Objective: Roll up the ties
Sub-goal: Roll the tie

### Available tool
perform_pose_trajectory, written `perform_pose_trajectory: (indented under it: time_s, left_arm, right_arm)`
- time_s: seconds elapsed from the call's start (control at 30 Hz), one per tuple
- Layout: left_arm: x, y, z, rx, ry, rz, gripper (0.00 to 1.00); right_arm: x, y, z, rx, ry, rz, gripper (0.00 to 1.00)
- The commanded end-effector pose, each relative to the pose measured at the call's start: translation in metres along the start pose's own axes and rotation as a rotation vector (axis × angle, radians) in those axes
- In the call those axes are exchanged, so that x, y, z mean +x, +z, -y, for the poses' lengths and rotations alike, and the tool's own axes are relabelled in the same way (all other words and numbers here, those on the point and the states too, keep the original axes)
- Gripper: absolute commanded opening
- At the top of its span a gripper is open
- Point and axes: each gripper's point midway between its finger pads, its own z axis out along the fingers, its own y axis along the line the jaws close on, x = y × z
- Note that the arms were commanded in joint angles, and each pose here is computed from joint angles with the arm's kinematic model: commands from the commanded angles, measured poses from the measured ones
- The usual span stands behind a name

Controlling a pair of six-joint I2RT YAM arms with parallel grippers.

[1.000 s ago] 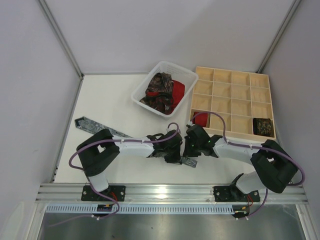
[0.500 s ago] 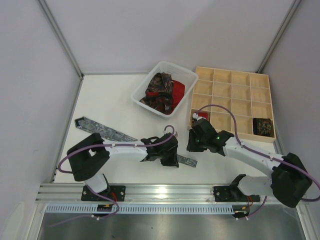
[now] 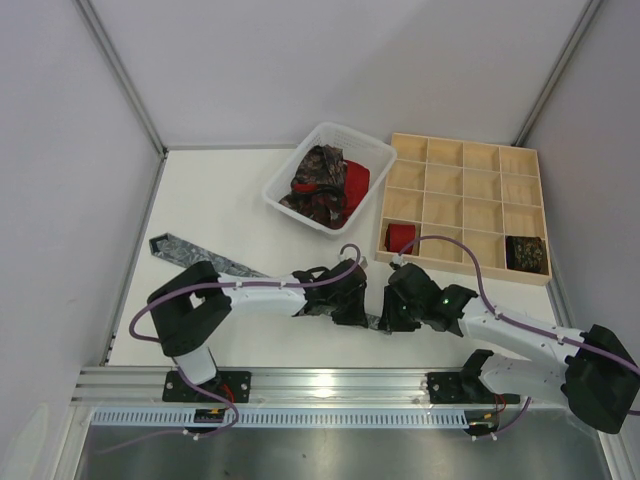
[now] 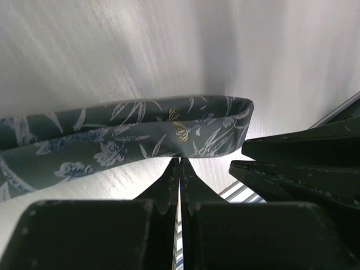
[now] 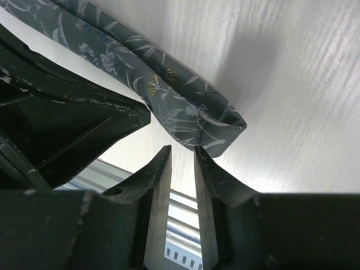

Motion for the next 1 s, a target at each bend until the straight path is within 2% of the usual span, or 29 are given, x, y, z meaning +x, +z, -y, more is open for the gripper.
perform_pose_trajectory:
  time_s: [0.0,0.63,0.97]
  left_arm:
    - [-0.011,0.003,0.015,0.033,0.037,0.016,0.0]
    - [-0.022,0.002,0.014,0.032,0.029,0.029,0.0]
    - [-0.034,0.009,0.031,0.086,0.027,0.031,0.0]
  right_arm:
    - [-0.005,-0.003,-0.001,0.005,0.012,0.032,0.29]
    - [-0.02,0.024,0.027,0.162,0.056,0.114,0.29]
    - [-0.019,0.027,0.029,0.156,0.091,0.117,0.29]
